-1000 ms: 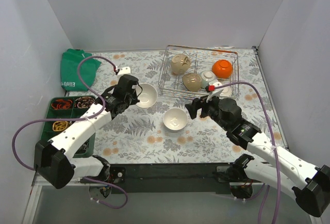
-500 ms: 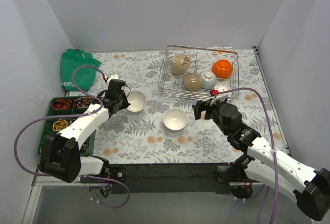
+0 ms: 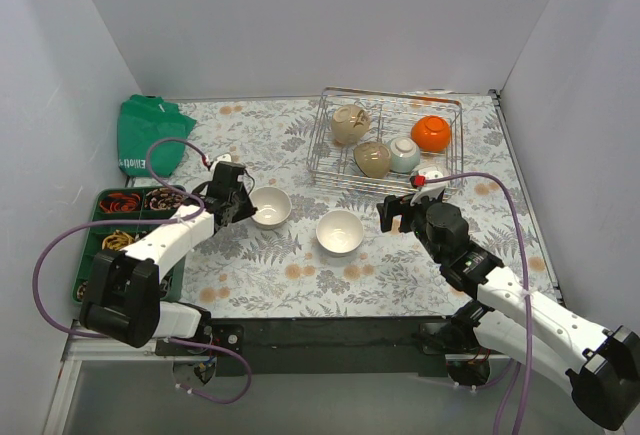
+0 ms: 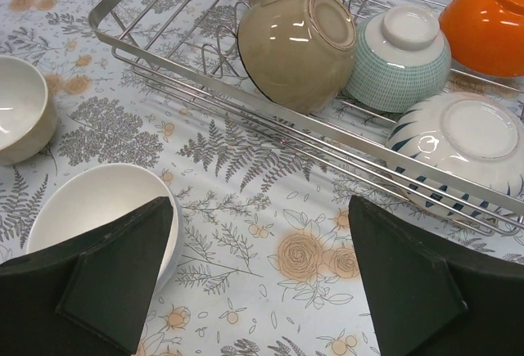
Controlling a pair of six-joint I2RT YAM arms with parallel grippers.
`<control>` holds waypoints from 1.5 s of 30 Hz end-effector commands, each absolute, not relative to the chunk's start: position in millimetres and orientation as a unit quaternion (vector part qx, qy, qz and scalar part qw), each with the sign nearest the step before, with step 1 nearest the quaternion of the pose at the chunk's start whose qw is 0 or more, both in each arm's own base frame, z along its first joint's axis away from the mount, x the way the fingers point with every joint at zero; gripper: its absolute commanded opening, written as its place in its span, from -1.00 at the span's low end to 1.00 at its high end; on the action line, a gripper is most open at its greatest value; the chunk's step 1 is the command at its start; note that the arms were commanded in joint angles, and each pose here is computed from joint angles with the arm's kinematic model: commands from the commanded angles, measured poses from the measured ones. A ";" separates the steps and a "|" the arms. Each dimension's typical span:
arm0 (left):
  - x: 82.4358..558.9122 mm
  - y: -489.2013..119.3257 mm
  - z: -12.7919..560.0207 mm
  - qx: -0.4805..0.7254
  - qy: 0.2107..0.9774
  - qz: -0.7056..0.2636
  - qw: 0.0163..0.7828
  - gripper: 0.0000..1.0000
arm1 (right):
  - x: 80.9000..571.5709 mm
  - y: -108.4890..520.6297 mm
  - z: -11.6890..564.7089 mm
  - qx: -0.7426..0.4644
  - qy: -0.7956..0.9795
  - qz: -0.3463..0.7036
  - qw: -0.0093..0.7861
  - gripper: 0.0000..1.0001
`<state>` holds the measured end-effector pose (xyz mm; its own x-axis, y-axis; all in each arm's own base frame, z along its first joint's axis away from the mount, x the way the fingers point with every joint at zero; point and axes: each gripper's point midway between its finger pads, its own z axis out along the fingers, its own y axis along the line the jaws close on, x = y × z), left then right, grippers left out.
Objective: Unload the bowls from the dish rack
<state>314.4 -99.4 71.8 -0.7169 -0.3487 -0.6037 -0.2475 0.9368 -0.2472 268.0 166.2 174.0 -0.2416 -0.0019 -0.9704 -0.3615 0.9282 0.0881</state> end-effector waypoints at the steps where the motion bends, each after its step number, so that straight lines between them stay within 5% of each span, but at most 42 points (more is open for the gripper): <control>1: 324.8 -106.2 83.0 -0.189 0.906 -0.108 0.363 -0.62 | 273.8 165.5 189.8 -0.099 0.755 0.159 0.629 0.93; 16: 341.9 -88.1 145.8 -0.166 0.886 -0.066 0.428 0.82 | 272.7 164.5 189.3 -0.097 0.752 0.166 0.630 0.92; 19: 349.7 -86.7 165.6 -0.154 0.881 -0.056 0.444 0.96 | 272.9 162.7 189.6 -0.092 0.752 0.165 0.632 0.91; 31: 402.3 -132.6 224.2 -0.082 0.861 -0.015 0.502 0.96 | 273.4 165.4 190.7 -0.086 0.752 0.177 0.629 0.93; 45: 494.8 -274.9 268.6 0.019 0.823 -0.023 0.567 0.96 | 262.1 162.0 197.5 -0.076 0.755 0.195 0.621 0.93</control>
<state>472.4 -257.7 224.1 -0.4600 -0.0154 -0.8878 0.0426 0.9983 -0.0394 263.2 161.9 186.4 -0.2251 0.0871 -0.9704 -0.3582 0.9188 0.1656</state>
